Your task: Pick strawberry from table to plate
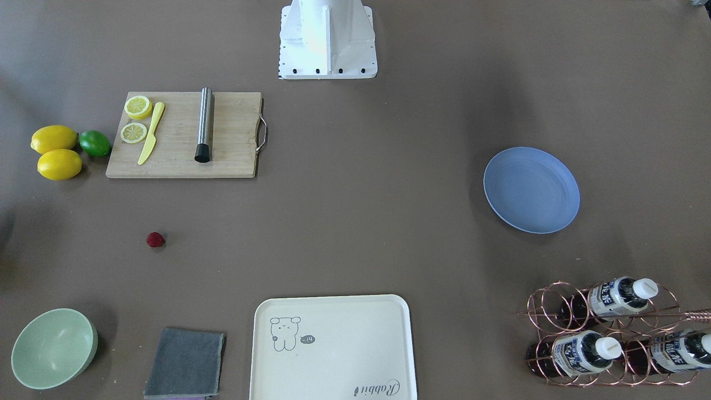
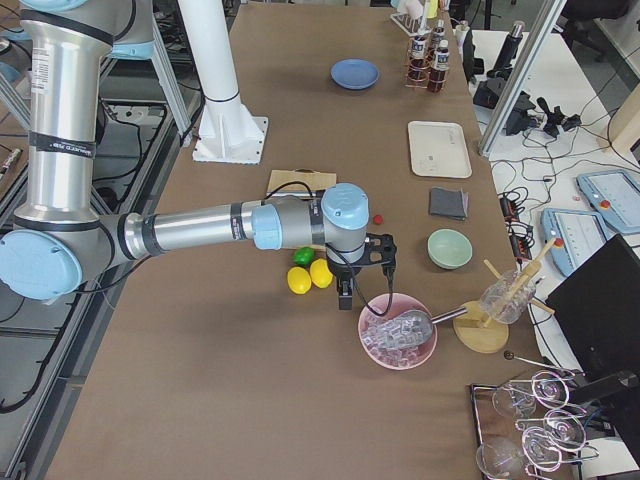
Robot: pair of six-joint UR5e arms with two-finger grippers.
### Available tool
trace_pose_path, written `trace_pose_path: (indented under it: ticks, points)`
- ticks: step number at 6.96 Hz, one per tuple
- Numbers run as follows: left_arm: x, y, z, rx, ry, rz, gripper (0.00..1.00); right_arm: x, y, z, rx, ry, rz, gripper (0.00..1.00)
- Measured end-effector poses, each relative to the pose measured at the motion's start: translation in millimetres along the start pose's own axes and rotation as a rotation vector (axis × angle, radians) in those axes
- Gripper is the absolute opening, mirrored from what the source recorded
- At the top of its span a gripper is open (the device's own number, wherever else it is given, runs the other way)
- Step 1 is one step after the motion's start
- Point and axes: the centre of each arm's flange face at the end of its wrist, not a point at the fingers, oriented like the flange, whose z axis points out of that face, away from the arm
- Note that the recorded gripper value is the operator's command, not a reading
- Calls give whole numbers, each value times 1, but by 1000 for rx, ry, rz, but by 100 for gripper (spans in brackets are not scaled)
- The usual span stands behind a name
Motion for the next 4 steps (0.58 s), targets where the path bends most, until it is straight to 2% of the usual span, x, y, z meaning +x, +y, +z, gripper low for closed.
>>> trace_pose_path:
  ticks: [4]
  points:
    - [1, -1, -1, 1, 1, 2, 98, -3, 4, -4, 4, -2, -5, 100]
